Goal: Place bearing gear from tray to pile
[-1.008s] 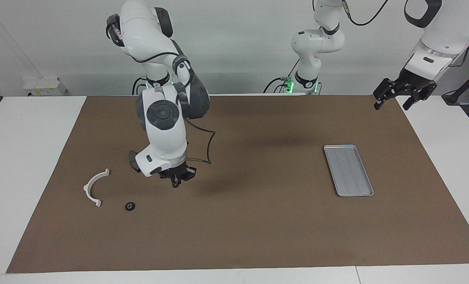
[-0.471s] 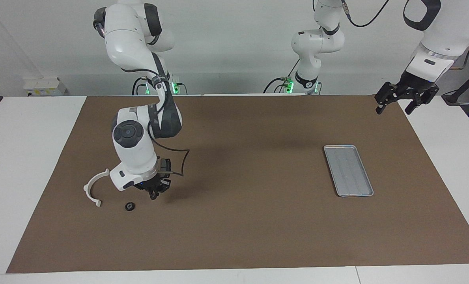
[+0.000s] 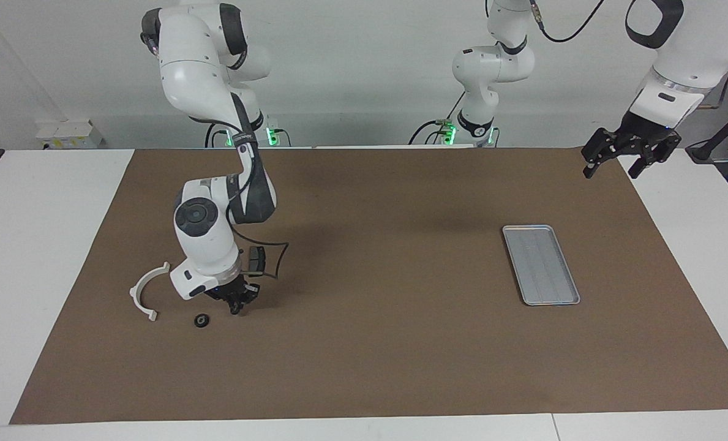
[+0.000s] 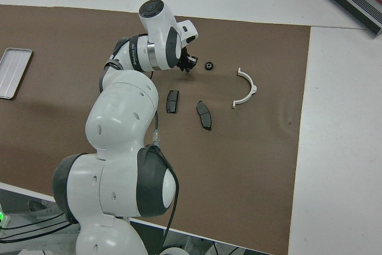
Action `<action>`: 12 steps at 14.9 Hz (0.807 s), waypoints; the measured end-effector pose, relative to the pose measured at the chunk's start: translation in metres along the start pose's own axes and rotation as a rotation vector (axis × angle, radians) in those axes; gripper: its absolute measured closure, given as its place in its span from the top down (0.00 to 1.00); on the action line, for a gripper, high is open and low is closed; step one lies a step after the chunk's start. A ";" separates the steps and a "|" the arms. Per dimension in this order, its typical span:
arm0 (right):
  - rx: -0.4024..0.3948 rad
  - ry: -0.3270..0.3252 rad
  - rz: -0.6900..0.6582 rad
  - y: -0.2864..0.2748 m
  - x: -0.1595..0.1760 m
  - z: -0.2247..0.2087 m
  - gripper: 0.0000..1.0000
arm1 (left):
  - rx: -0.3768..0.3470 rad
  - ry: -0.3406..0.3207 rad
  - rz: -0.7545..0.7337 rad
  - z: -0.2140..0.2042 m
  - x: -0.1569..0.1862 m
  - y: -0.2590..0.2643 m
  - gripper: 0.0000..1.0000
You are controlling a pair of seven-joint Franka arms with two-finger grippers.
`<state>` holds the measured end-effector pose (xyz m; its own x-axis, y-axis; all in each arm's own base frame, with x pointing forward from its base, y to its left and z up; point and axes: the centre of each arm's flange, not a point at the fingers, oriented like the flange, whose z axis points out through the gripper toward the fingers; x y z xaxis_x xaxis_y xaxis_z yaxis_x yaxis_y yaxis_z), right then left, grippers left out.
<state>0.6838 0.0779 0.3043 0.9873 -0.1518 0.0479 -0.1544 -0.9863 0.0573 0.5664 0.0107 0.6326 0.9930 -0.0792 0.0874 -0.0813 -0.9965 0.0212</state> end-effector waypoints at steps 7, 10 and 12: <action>0.018 0.043 0.006 0.008 -0.008 0.017 0.19 | -0.003 -0.026 0.000 0.006 -0.002 0.000 1.00; 0.019 0.044 0.006 0.008 -0.008 0.017 0.19 | -0.003 -0.029 0.001 0.007 -0.003 0.001 1.00; 0.018 0.043 0.007 0.009 -0.008 0.017 0.33 | -0.003 -0.030 0.001 0.008 -0.003 0.001 1.00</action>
<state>0.6756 0.0689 0.2877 0.9834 -0.1565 0.0914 -0.1605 -0.9863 0.0387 0.5644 0.0100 0.6248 0.9951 -0.0807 0.0578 -0.0823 -0.9963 0.0244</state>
